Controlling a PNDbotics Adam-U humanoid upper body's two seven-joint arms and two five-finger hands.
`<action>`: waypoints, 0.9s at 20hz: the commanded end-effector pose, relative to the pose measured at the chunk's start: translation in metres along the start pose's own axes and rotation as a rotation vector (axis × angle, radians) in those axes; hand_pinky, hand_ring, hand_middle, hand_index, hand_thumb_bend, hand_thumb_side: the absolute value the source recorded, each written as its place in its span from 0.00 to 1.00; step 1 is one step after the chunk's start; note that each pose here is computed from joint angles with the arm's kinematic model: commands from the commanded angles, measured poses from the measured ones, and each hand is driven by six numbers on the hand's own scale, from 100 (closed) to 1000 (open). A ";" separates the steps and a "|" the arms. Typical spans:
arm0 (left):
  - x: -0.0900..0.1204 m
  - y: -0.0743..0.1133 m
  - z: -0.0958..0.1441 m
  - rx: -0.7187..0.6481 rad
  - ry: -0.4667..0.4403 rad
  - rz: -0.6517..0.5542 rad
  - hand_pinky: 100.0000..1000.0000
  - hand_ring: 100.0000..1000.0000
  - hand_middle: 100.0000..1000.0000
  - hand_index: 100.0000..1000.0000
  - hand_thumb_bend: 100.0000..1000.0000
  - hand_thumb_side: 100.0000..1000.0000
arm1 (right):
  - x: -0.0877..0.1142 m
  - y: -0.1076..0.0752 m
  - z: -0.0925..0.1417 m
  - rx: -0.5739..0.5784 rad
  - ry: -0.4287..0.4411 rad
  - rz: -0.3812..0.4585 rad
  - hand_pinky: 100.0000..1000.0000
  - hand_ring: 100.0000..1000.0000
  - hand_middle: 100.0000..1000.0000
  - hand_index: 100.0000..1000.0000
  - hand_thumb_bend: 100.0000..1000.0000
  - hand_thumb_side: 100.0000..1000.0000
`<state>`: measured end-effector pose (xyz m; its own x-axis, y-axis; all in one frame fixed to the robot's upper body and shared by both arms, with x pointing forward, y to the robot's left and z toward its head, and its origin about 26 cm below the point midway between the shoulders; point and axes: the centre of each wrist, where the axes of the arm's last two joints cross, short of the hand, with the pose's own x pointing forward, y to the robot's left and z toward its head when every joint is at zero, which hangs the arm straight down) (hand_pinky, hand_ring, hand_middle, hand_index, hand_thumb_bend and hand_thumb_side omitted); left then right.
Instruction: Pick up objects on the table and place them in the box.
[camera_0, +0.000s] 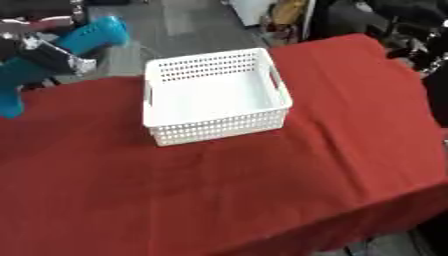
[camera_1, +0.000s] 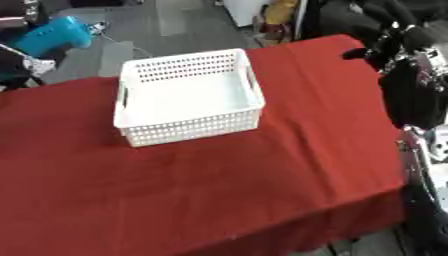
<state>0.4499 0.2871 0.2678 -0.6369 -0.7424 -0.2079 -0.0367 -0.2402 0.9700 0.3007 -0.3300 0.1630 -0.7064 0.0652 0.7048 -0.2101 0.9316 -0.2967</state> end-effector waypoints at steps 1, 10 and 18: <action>-0.009 0.011 -0.003 0.041 0.033 -0.002 0.00 0.00 0.00 0.00 0.00 0.13 | 0.006 -0.003 -0.006 0.016 -0.021 0.010 0.64 0.84 0.90 1.00 0.00 1.00; -0.016 0.003 -0.013 0.069 0.064 0.027 0.00 0.00 0.00 0.00 0.00 0.17 | 0.006 -0.001 -0.010 0.027 -0.029 -0.003 0.64 0.84 0.90 1.00 0.00 1.00; -0.006 -0.006 -0.037 0.116 0.095 0.067 0.00 0.00 0.00 0.00 0.00 0.24 | 0.006 0.001 -0.012 0.033 -0.037 -0.017 0.64 0.84 0.90 1.00 0.00 1.00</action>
<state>0.4808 0.2707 0.2431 -0.5818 -0.8024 -0.1328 -0.0437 -0.1322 0.9903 0.3035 -0.3251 0.1659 -0.7077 0.0381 0.7055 -0.2416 0.9253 -0.2922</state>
